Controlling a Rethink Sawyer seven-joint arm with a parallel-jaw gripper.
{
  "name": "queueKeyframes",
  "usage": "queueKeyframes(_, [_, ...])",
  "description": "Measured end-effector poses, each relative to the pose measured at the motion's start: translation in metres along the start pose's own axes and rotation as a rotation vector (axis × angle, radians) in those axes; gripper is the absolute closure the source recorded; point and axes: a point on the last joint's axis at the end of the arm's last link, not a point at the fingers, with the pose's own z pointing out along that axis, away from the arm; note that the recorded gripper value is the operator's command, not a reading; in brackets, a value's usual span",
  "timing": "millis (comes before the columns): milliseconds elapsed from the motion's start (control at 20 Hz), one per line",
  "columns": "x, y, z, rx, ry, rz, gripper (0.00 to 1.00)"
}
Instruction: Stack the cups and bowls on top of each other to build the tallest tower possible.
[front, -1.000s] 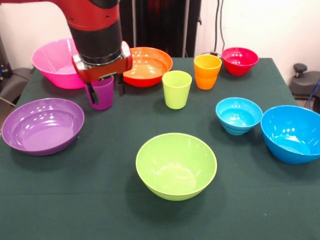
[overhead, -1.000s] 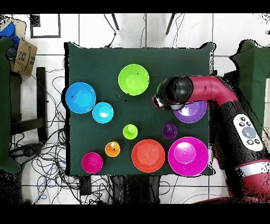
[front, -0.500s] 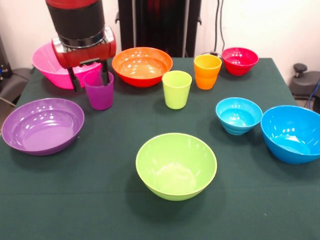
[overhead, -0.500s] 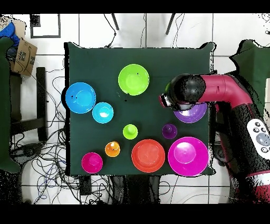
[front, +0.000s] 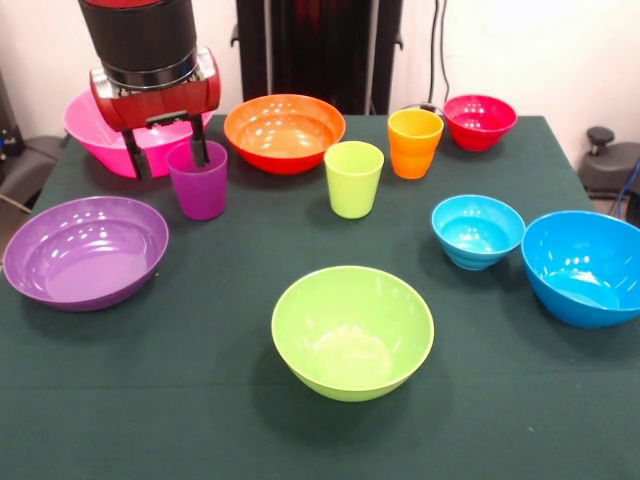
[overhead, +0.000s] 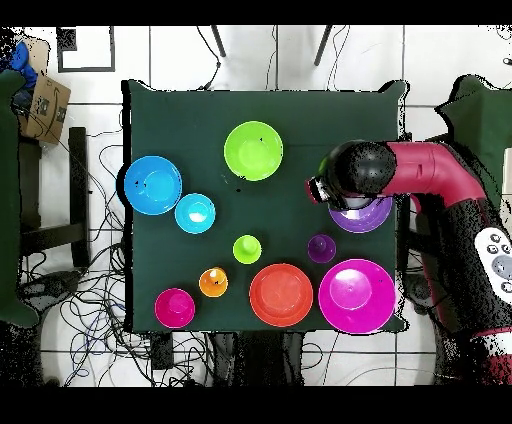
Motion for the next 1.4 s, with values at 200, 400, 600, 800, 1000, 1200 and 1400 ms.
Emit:
queueKeyframes(200, [-0.001,0.0,0.004,-0.008,0.001,0.001,0.0])
queueKeyframes(400, [-0.002,0.0,0.007,-0.012,0.0,0.003,0.0])
queueKeyframes(600, [-0.008,-0.007,0.012,-0.018,-0.01,0.014,0.0])
queueKeyframes(800, [-0.018,-0.021,0.02,-0.026,-0.031,0.032,0.0])
queueKeyframes(1000, [-0.027,-0.035,0.028,-0.031,-0.051,0.043,0.0])
queueKeyframes(1200, [-0.035,-0.046,0.038,-0.038,-0.065,0.037,0.0])
queueKeyframes(1400, [-0.037,-0.048,0.046,-0.045,-0.067,0.021,0.0])
